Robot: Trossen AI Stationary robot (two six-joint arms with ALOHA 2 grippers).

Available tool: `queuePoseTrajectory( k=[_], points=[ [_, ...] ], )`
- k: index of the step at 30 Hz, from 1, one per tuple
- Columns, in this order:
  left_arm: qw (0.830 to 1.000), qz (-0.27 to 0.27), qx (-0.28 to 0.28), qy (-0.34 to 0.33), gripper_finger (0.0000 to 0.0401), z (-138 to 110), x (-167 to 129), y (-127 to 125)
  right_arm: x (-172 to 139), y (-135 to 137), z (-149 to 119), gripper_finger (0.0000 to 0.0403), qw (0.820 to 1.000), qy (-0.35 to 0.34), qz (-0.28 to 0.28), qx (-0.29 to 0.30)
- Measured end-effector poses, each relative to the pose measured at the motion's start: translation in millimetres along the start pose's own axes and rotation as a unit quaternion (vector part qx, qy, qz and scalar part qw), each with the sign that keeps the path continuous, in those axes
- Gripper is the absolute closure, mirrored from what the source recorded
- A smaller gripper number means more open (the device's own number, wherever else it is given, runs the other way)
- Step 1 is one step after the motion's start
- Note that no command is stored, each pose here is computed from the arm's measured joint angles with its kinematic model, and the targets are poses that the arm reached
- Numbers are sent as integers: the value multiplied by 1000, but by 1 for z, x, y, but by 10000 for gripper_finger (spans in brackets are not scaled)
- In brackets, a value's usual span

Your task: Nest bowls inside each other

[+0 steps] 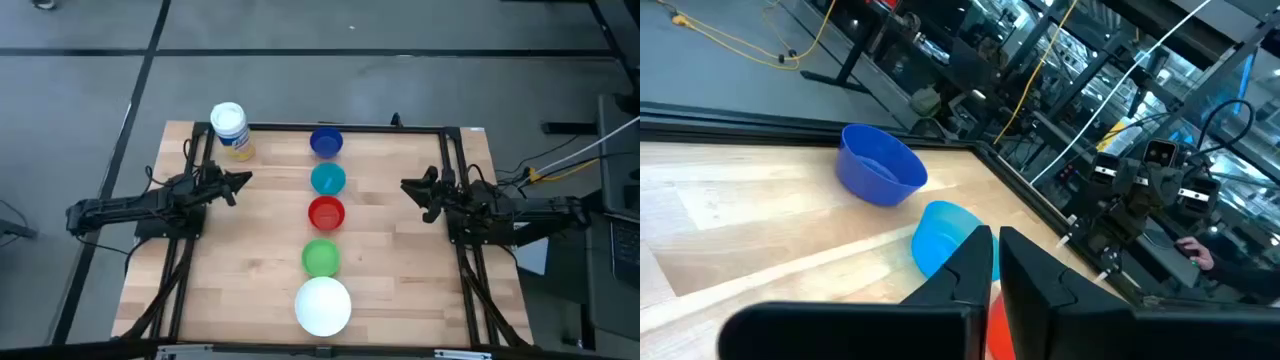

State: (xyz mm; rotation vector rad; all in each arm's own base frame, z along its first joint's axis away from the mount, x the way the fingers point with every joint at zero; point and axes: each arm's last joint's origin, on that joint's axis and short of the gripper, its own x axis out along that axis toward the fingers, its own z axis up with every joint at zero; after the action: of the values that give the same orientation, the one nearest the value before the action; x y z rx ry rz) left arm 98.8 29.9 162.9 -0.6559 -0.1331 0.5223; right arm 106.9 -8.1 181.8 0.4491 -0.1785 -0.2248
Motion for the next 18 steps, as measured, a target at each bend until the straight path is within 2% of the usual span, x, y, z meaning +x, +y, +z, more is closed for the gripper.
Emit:
queuePoseTrajectory(
  k=[11, 15, 18],
  points=[
    [1000, 3, -10, -3, 383, 0, 0, 0, 0, 0, -3, 297, 1000, 22, 13, -3],
    [999, 1, -45, -3, 384, 0, 0, 0, 0, 1, -3, 289, 999, 27, 32, 26],
    [999, -16, -46, -12, 383, 3, 0, -3, 0, 2, 0, 282, 998, 9, 29, 62]
  ],
)
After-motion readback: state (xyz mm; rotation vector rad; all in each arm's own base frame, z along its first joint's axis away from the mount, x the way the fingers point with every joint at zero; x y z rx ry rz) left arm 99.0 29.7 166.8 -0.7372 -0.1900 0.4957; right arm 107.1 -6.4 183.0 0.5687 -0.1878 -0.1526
